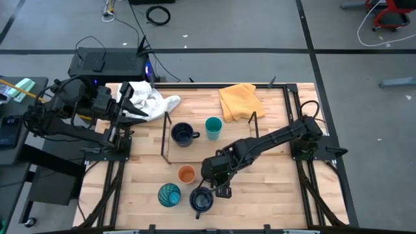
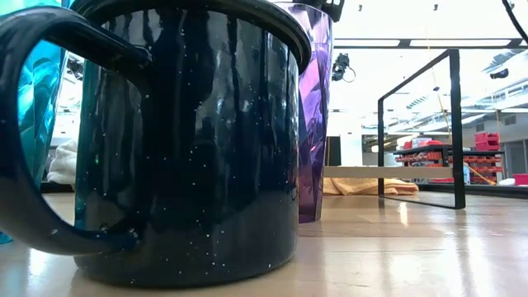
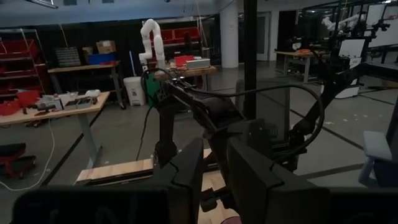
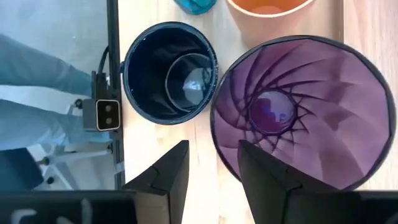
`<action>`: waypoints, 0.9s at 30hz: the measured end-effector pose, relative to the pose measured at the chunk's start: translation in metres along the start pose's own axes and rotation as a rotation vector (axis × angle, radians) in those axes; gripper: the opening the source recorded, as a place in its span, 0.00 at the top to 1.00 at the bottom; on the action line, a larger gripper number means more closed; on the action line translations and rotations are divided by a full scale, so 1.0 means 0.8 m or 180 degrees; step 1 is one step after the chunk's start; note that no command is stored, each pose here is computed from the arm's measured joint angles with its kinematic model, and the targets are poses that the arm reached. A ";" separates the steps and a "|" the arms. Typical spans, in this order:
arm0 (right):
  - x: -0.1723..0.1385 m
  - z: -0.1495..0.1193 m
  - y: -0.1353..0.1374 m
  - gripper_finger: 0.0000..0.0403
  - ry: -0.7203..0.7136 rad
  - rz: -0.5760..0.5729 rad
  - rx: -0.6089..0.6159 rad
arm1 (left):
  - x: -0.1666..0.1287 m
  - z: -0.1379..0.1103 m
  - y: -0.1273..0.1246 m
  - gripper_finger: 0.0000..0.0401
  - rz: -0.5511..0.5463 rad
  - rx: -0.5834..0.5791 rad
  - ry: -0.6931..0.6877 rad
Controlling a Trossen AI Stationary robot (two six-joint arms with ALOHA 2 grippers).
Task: Stack small to large cups/mugs on shelf
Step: Put the violet cup on the shelf
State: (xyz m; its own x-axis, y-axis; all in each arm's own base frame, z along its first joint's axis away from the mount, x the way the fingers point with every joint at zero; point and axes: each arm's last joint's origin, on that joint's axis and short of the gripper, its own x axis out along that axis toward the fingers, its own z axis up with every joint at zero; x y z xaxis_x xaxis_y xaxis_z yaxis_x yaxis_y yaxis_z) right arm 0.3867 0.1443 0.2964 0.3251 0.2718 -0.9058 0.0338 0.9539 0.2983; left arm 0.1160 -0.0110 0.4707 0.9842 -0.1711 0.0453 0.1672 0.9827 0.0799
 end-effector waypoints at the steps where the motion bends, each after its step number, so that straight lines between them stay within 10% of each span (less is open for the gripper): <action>1: 0.000 0.000 0.000 0.63 0.0004 0.0005 -0.0011 | 0.000 0.000 0.000 0.80 0.0000 0.0000 0.0000; 20: 0.035 -0.021 -0.019 0.59 0.0365 -0.0109 0.0010 | 0.000 0.000 0.000 0.79 0.0000 -0.0004 0.0000; 27: 0.033 -0.017 -0.017 0.91 0.0237 -0.0119 -0.0100 | 0.000 0.000 0.000 0.81 0.0000 0.0039 -0.0002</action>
State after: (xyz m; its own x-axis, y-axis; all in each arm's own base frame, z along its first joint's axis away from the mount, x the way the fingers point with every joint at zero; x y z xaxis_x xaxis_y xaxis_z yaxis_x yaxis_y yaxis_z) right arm 0.3819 0.1402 0.2641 0.2530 0.2435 -0.9363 0.0145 0.9667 0.2554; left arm 0.1160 -0.0110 0.4708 0.9842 -0.1711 0.0460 0.1664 0.9817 0.0921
